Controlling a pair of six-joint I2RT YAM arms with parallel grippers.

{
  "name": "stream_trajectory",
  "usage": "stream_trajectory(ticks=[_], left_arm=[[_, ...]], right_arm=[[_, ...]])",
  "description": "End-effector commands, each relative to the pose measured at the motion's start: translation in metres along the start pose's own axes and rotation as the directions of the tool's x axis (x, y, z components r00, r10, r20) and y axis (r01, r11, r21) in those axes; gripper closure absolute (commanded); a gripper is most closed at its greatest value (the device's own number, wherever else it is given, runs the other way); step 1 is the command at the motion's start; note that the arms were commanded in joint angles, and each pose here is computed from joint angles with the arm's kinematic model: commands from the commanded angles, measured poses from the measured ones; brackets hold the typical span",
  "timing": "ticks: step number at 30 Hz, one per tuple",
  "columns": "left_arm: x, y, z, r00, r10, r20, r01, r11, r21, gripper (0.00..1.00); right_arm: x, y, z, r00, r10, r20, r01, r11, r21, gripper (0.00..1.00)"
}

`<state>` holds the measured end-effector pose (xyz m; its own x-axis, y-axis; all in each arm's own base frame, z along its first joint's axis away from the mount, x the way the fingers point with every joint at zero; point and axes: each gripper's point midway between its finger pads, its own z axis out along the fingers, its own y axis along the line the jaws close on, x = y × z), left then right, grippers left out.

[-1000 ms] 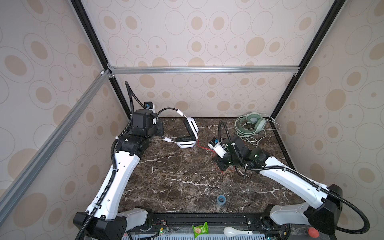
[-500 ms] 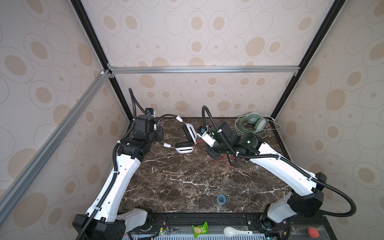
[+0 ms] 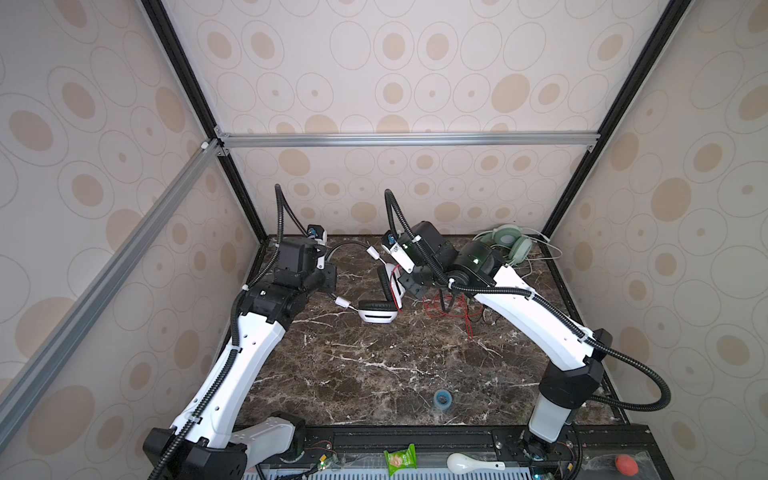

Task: Wrap the headphones
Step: 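Lift the red cable up and over the headband with the right gripper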

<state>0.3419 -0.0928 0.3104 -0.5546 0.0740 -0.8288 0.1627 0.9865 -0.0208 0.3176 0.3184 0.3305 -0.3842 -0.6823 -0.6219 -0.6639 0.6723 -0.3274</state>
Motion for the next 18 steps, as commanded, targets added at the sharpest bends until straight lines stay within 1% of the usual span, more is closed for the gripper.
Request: stream_trajectory(ticks=[1, 4, 8, 11, 14, 18], left_arm=[[-0.020, -0.018, -0.018, 0.995, 0.007, 0.096, -0.016, 0.995, 0.095, 1.00], [-0.019, -0.028, -0.022, 0.994, 0.000, 0.111, -0.017, 0.988, 0.152, 1.00], [-0.018, -0.042, -0.027, 0.993, -0.008, 0.120, -0.021, 0.971, 0.237, 1.00], [-0.020, -0.051, -0.031, 0.991, -0.013, 0.130, -0.026, 0.956, 0.291, 1.00], [-0.021, -0.058, -0.034, 0.991, -0.013, 0.132, -0.031, 0.944, 0.330, 1.00], [-0.018, -0.062, -0.032, 0.993, -0.006, 0.122, -0.037, 0.937, 0.347, 1.00]], right_arm=[[0.004, -0.013, 0.002, 0.999, 0.042, -0.032, -0.041, 0.999, 0.006, 1.00], [0.004, -0.024, 0.005, 0.995, 0.096, -0.022, -0.096, 0.995, -0.014, 1.00], [0.002, -0.032, 0.008, 0.993, 0.115, -0.015, -0.116, 0.993, -0.030, 1.00], [0.003, -0.034, 0.009, 0.993, 0.120, -0.014, -0.121, 0.992, -0.045, 0.97], [0.001, -0.034, 0.009, 0.993, 0.121, -0.007, -0.121, 0.991, -0.064, 0.96], [-0.005, -0.031, 0.003, 0.993, 0.120, 0.019, -0.118, 0.989, -0.093, 0.95]])
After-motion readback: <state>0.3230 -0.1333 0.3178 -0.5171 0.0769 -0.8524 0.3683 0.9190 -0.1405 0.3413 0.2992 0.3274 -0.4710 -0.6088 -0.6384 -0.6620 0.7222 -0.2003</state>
